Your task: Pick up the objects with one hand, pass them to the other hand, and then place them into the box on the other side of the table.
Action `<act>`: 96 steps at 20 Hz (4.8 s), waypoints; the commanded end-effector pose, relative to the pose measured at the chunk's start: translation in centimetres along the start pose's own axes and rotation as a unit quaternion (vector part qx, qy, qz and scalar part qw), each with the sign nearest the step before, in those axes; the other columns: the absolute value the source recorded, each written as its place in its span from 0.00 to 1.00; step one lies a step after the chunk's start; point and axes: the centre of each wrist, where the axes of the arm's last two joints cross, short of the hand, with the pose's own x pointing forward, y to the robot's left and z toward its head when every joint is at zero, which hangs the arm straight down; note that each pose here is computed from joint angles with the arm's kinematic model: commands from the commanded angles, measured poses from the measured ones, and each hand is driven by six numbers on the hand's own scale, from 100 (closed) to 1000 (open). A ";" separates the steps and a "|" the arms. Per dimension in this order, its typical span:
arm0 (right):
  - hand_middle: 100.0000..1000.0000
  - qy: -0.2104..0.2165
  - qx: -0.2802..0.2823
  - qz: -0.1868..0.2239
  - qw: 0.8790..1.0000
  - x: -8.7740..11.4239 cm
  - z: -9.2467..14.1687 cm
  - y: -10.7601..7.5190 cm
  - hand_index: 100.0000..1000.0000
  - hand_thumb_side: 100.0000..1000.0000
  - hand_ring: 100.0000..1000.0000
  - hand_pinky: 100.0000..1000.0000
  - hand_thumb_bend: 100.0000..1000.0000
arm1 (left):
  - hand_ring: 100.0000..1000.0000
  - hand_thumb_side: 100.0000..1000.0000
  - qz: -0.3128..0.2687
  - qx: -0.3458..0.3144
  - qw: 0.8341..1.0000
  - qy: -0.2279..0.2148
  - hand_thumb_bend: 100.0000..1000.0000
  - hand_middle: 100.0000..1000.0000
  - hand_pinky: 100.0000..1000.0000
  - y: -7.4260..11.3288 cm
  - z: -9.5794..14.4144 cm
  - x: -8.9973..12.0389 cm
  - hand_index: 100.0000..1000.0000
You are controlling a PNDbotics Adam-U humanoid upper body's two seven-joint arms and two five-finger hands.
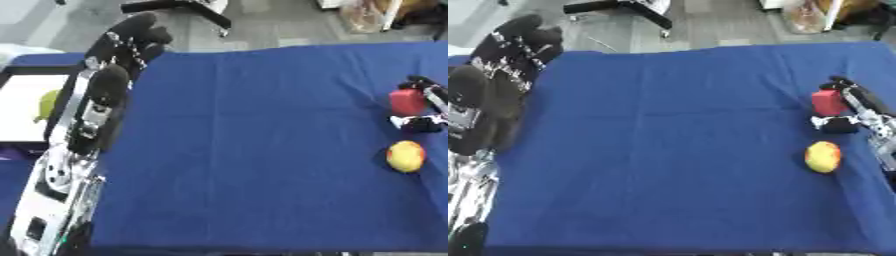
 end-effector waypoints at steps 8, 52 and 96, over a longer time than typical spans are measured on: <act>0.80 -0.023 -0.093 -0.021 0.995 0.4 -0.2 -1.5 0.42 0.00 0.77 0.41 0.00 | 0.90 0.71 -0.003 0.000 1.000 -0.011 0.67 0.66 0.94 -0.2 -0.2 0.6 0.86; 0.66 -0.611 0.053 -0.181 0.769 32.4 9.8 -9.7 0.34 0.00 0.68 0.37 0.00 | 0.93 0.65 0.025 -0.125 0.990 0.066 0.83 0.67 0.94 -6.7 -2.4 -2.6 0.87; 0.69 -0.628 0.112 -0.106 0.763 32.9 10.2 -6.4 0.34 0.00 0.71 0.41 0.00 | 0.81 0.47 0.033 -0.166 0.985 0.041 0.37 0.47 0.92 -7.4 -2.8 -2.8 0.73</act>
